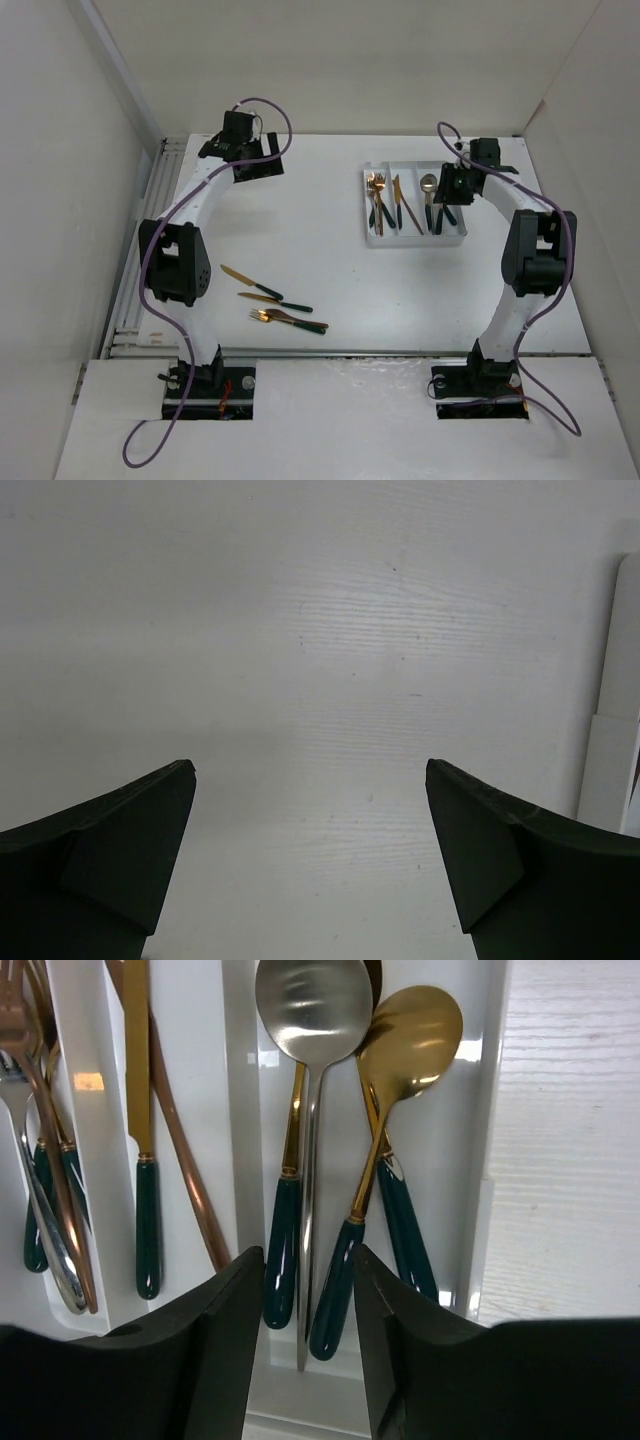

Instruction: Sort the eating utensils into containers

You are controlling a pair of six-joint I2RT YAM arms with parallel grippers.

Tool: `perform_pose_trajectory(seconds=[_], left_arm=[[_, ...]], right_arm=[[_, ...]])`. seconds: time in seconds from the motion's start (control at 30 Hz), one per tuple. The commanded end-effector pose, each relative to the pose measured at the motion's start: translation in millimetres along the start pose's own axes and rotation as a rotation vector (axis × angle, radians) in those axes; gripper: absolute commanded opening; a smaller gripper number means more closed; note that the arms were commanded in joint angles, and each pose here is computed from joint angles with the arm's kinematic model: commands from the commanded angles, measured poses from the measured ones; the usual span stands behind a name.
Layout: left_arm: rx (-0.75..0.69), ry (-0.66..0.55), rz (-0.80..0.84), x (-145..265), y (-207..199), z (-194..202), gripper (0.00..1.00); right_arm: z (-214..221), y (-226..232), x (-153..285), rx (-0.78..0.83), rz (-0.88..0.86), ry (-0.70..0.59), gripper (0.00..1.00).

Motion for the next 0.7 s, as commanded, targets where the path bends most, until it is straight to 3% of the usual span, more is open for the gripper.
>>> perform_pose_trajectory(seconds=[0.0, 0.17, 0.37, 0.5, 0.63, 0.67], left_arm=[[-0.015, -0.084, -0.001, 34, 5, -19, 1.0], [0.069, -0.11, 0.049, 46, 21, -27, 1.0], [0.172, -0.147, 0.064, 65, 63, -23, 1.0], [0.146, -0.178, -0.139, 80, 93, -21, 1.0], [0.123, -0.266, -0.397, 120, 125, -33, 1.0], [0.148, -0.298, -0.536, 139, 143, -35, 1.0]], right_arm=[[-25, 6, 14, 0.019, 0.021, -0.102, 0.47], [-37, 43, 61, 0.153, 0.072, -0.22, 0.48], [40, 159, 74, 0.459, -0.078, -0.178, 0.5], [111, 229, 70, 0.613, -0.209, -0.093, 0.5], [180, 292, 59, 0.725, -0.337, 0.003, 0.5], [203, 311, 61, 0.773, -0.374, 0.027, 0.5]])
Point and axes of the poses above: each gripper's point midway between its finger pads, its own x axis back along the fingers, its own y axis along the line the jaws close on, z = x × y, the point moved 4 cm from there along x, back along the fingers, and after that the axes turned 10 degrees about -x, right-handed, at the moved point
